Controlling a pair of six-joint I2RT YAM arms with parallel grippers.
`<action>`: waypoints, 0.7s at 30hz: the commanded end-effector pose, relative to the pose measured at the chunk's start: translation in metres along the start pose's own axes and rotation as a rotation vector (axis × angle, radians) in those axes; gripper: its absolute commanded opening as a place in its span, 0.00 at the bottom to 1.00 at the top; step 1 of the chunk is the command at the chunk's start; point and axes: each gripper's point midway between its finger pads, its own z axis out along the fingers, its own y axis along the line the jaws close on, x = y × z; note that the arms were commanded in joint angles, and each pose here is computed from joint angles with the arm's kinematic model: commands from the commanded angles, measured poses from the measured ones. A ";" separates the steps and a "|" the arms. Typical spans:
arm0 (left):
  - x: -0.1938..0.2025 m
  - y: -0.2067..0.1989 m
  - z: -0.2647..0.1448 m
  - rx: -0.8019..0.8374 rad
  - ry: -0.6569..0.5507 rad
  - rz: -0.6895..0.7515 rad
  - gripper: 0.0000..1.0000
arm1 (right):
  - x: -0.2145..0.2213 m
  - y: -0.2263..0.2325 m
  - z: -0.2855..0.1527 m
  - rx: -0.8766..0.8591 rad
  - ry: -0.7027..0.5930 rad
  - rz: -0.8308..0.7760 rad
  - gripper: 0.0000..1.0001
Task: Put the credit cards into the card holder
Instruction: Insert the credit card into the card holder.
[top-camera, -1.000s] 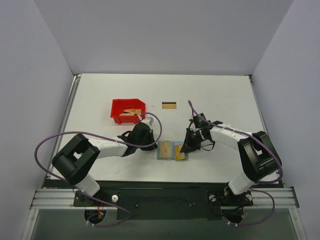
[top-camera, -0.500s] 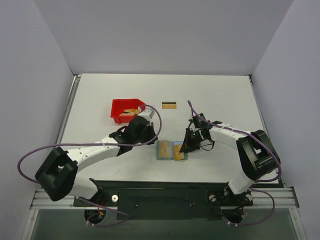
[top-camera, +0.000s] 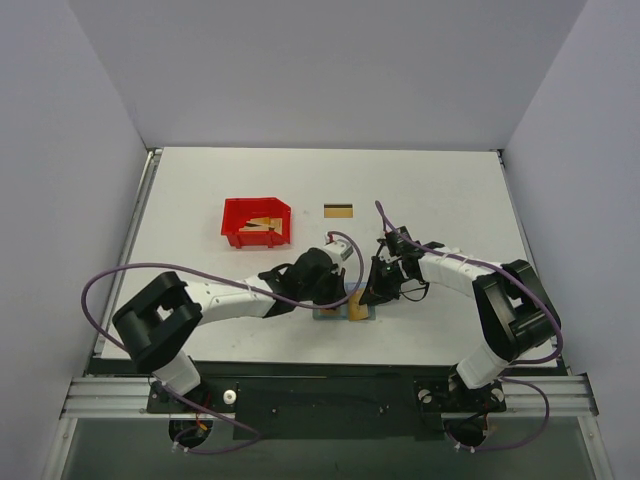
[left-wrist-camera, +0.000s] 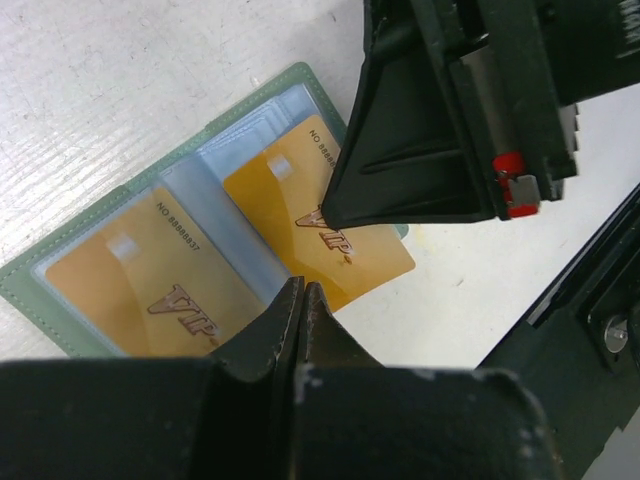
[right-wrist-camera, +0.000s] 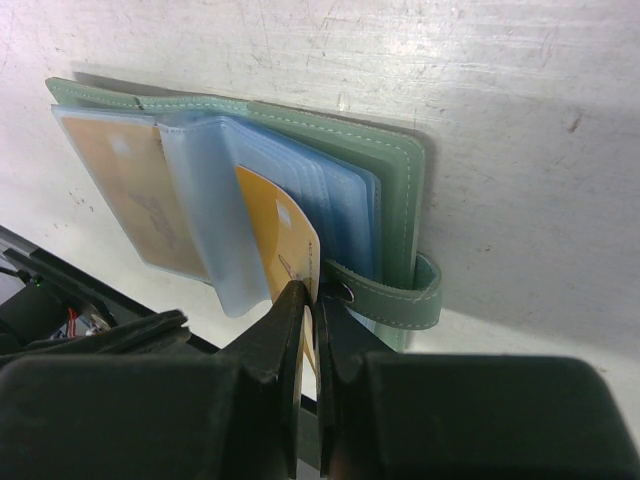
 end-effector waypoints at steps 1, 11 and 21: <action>-0.026 -0.015 0.009 0.044 -0.069 0.035 0.00 | 0.002 -0.025 0.007 0.117 -0.012 0.005 0.00; -0.014 -0.004 0.022 0.013 -0.035 0.041 0.00 | 0.003 -0.026 0.007 0.119 -0.010 0.003 0.00; -0.003 0.032 0.019 -0.155 -0.005 0.042 0.00 | 0.002 -0.025 0.006 0.114 -0.016 -0.001 0.00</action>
